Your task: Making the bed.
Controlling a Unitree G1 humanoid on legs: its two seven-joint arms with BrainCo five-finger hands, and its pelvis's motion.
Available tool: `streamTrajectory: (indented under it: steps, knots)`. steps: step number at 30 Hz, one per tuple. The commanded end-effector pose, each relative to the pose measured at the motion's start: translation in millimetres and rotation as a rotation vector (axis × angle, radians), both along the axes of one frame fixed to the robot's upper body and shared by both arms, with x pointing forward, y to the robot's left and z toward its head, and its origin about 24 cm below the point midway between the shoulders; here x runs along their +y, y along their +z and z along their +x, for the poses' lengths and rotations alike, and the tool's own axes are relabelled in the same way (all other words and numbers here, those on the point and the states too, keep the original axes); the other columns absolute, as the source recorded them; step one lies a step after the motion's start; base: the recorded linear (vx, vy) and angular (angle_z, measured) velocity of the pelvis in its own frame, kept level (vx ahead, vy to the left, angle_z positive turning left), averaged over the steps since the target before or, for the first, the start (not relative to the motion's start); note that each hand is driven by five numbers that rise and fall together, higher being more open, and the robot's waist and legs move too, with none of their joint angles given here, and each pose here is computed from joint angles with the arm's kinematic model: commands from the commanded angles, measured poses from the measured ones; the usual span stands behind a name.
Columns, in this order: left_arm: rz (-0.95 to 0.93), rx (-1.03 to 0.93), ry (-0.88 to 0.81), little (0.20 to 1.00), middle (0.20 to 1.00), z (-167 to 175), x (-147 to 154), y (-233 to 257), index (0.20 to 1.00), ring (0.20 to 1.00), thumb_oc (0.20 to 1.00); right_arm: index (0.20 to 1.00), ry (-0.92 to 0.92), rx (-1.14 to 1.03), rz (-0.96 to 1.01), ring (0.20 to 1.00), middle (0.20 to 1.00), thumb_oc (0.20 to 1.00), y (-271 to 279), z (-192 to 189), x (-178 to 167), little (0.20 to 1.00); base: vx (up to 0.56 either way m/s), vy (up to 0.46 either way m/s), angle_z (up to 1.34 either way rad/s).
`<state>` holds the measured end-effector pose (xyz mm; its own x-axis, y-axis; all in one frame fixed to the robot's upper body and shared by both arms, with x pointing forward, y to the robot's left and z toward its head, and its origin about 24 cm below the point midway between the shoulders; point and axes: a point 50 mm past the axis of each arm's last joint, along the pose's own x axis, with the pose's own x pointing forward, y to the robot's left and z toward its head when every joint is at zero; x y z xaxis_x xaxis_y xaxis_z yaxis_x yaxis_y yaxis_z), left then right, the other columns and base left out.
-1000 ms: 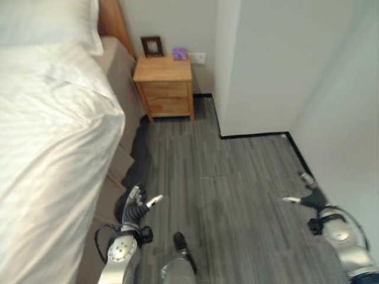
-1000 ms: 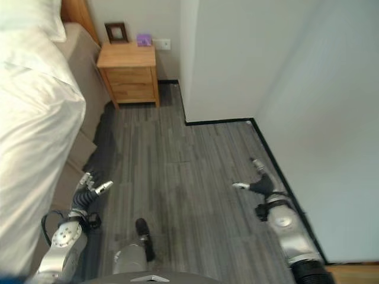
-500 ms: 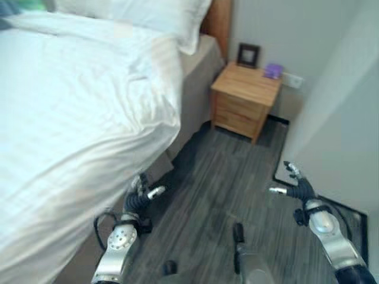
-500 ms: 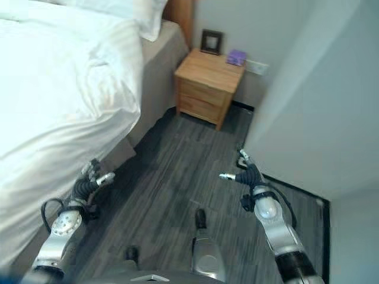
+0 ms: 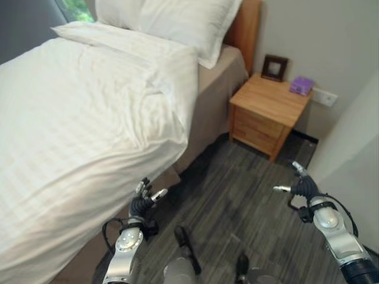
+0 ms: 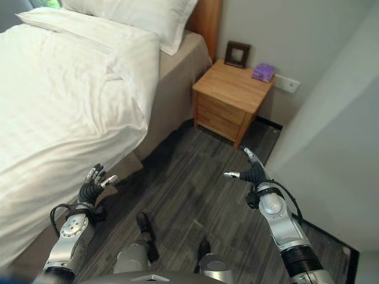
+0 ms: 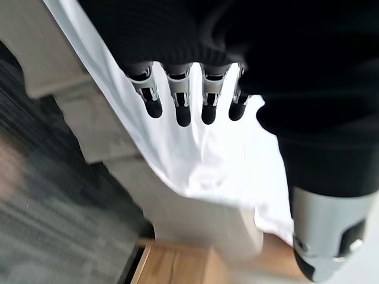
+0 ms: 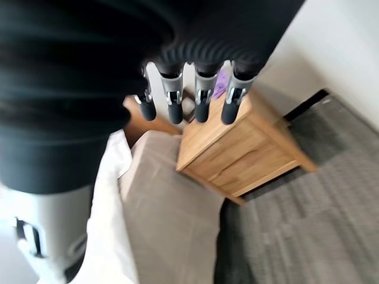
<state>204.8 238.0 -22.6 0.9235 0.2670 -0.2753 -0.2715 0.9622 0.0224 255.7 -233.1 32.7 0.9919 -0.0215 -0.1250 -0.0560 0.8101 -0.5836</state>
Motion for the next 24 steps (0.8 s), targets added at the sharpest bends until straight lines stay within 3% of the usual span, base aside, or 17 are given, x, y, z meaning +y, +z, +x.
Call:
streamTrajectory:
  steps: [1, 8, 13, 19, 24]
  knots:
    - [0.076, -0.064, 0.013, 1.0, 1.0, -6, 27, 24, 1.0, 1.0, 1.0, 1.0, 0.125, -0.177, -0.039, 1.0, 1.0, 1.0, 41, 19, 21, 1.0, 0.4, 0.087, -0.45]
    - [0.127, -0.048, 0.009, 1.0, 1.0, 4, 35, 27, 1.0, 1.0, 1.0, 1.0, 0.127, -0.17, -0.027, 1.0, 1.0, 1.0, 38, 27, 32, 1.0, 0.26, 0.028, 0.25]
    - [0.223, -0.144, 0.003, 1.0, 1.0, 18, 50, 56, 1.0, 1.0, 1.0, 1.0, 0.058, -0.188, -0.095, 1.0, 1.0, 1.0, 46, 34, 10, 1.0, 0.28, -0.287, 0.86]
    - [0.289, -0.276, 0.119, 1.0, 1.0, 23, 72, 88, 1.0, 1.0, 1.0, 1.0, -0.026, -0.275, -0.127, 1.0, 1.0, 1.0, 70, 43, -8, 1.0, 0.36, -0.254, 0.77]
    - [0.285, -0.409, 0.145, 1.0, 1.0, 29, 73, 115, 1.0, 1.0, 1.0, 1.0, -0.072, -0.348, -0.195, 1.0, 1.0, 1.0, 89, 46, -18, 1.0, 0.26, -0.318, 0.76]
